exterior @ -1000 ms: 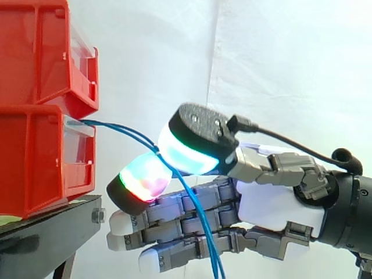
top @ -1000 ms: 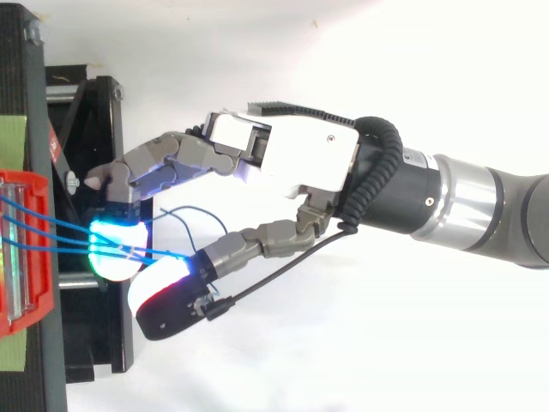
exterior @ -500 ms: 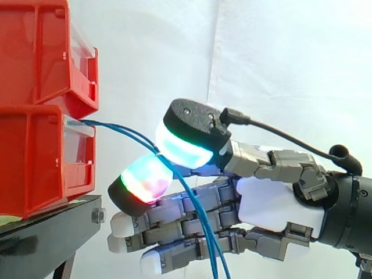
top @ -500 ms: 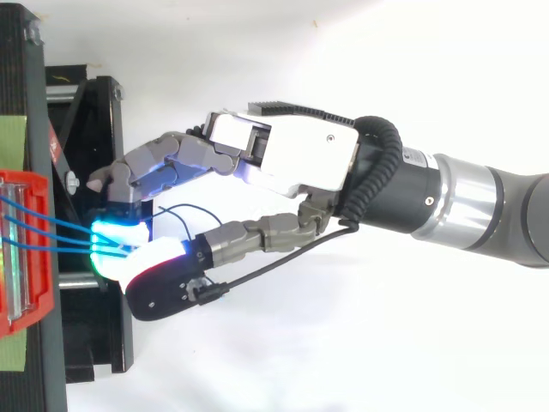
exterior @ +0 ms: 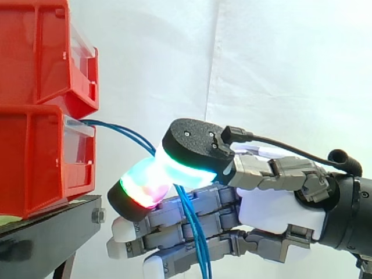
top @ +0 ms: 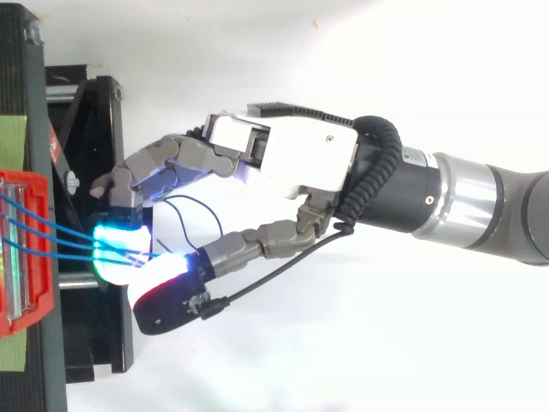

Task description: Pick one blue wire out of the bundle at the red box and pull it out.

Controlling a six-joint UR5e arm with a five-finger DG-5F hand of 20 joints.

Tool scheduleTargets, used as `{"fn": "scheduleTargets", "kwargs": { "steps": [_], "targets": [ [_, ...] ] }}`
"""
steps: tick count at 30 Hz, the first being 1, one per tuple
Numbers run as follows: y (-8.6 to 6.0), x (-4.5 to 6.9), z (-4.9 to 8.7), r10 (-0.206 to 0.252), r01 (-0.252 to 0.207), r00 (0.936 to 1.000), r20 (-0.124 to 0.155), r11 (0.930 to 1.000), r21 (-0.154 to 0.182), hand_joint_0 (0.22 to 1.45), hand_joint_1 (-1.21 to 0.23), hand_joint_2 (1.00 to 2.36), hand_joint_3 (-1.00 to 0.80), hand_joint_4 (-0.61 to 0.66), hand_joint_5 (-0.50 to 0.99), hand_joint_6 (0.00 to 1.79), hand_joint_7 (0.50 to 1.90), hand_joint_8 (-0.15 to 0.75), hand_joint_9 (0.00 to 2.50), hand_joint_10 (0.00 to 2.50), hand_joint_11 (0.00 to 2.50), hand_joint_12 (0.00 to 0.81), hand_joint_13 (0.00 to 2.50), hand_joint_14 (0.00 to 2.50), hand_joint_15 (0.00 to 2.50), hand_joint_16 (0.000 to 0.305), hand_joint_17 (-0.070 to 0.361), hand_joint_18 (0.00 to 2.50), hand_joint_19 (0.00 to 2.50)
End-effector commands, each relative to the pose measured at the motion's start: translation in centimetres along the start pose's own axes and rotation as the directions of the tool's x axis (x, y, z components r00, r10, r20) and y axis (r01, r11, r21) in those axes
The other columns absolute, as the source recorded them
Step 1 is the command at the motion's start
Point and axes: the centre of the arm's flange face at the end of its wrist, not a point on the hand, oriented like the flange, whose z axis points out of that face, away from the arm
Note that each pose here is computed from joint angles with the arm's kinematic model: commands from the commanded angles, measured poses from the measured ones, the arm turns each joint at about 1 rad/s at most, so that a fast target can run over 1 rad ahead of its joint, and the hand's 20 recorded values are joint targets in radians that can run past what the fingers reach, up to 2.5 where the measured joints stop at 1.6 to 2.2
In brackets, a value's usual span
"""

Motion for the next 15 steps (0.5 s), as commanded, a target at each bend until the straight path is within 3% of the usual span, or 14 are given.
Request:
{"fn": "scheduleTargets", "kwargs": {
  "steps": [1,11,15],
  "targets": [
    [0.0,0.0,0.0,0.007,-0.007,0.9999,-0.010,1.0000,0.002,0.71,-0.84,1.01,-0.40,0.29,-0.22,0.89,0.89,0.374,0.69,0.01,0.48,0.445,0.52,0.00,0.12,0.058,0.130,0.67,0.35],
    [1.2,-0.6,-0.3,0.017,-0.015,0.9994,-0.031,0.9988,0.047,0.66,-0.76,1.01,-0.37,0.31,-0.22,0.88,0.92,0.376,0.70,0.01,0.48,0.446,0.51,0.00,0.13,0.058,0.131,0.65,0.38],
    [0.9,-0.8,-0.7,0.011,-0.008,0.9992,-0.038,0.9967,0.081,0.65,-0.73,1.01,-0.36,0.31,-0.21,0.88,0.93,0.377,0.70,0.01,0.47,0.447,0.50,0.00,0.13,0.058,0.131,0.64,0.39]
  ]
}}
